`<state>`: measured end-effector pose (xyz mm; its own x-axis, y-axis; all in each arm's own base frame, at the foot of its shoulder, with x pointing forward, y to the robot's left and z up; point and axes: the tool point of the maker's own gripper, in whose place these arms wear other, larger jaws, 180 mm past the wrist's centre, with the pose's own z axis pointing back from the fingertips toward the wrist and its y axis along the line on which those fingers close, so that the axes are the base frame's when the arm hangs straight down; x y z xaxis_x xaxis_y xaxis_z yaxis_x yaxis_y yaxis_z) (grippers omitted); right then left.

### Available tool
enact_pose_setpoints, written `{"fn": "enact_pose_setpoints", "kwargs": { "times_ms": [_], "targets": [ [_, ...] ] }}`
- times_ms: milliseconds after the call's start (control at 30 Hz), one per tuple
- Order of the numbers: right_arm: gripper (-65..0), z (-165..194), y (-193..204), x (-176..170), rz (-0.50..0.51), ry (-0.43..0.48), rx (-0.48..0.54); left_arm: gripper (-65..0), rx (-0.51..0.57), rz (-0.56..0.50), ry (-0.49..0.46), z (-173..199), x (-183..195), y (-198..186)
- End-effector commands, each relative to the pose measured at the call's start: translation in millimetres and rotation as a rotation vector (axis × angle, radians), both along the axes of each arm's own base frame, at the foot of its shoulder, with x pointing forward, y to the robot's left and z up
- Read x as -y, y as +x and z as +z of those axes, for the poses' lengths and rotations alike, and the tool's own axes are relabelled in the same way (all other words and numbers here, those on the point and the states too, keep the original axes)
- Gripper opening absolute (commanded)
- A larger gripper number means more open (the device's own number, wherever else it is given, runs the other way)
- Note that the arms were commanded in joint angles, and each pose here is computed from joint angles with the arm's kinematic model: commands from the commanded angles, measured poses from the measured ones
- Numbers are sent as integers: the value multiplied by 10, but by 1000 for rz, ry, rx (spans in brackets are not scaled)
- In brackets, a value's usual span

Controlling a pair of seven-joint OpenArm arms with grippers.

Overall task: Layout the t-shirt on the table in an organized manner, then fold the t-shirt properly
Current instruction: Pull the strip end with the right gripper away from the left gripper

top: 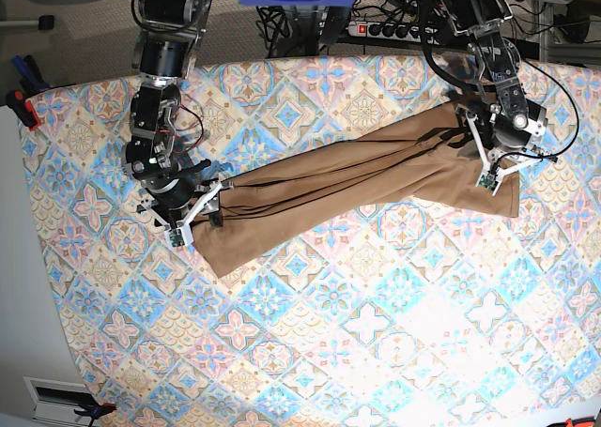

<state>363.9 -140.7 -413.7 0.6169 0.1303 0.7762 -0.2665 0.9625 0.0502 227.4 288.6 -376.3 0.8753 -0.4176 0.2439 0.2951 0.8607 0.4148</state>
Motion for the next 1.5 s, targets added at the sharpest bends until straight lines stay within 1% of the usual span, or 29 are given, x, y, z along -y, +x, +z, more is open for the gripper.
{"fn": "enact_pose_setpoints", "kwargs": {
  "times_ms": [0, 100, 167, 267, 400, 433, 700, 833, 933, 1067, 1233, 1367, 1467],
  "targets": [
    [-333, 153, 119, 14, -2, 5, 53, -650, 29, 3, 20, 90, -48, 63],
    [-337, 153, 119, 14, -2, 5, 53, -650, 30, 3, 20, 94, -48, 69],
    [-367, 152, 119, 0, 3, 3, 52, -650, 30, 3, 20, 94, -48, 69],
    [-473, 151, 119, 1, 3, 2, 52, -650, 30, 3, 20, 94, -48, 69],
    [-643, 148, 117, 1, 3, 1, 50, -650, 29, 3, 20, 90, -48, 63],
    [-650, 148, 117, 1, 3, 1, 50, -650, 29, 3, 20, 90, -48, 63],
    [-650, 172, 118, 19, -1, -3, 57, -650, 26, 4, 18, 80, -43, 51],
    [-650, 113, 71, 26, 4, -21, 9, -650, 24, 4, 18, 77, -43, 46],
    [-650, 249, 110, 47, 6, -42, 33, -650, 24, 4, 18, 77, -43, 46],
    [-650, 529, 167, 93, 3, -81, 87, -650, 24, 4, 18, 77, -43, 46],
    [-650, 812, 179, 150, -3, -132, 122, -650, 24, 4, 18, 77, -43, 46],
    [-650, 925, 186, 160, -5, -147, 144, -650, 24, 4, 18, 77, -43, 46],
    [-650, 928, 170, 155, -5, -147, 146, -650, 24, 4, 18, 77, -43, 46]
  ]
}}
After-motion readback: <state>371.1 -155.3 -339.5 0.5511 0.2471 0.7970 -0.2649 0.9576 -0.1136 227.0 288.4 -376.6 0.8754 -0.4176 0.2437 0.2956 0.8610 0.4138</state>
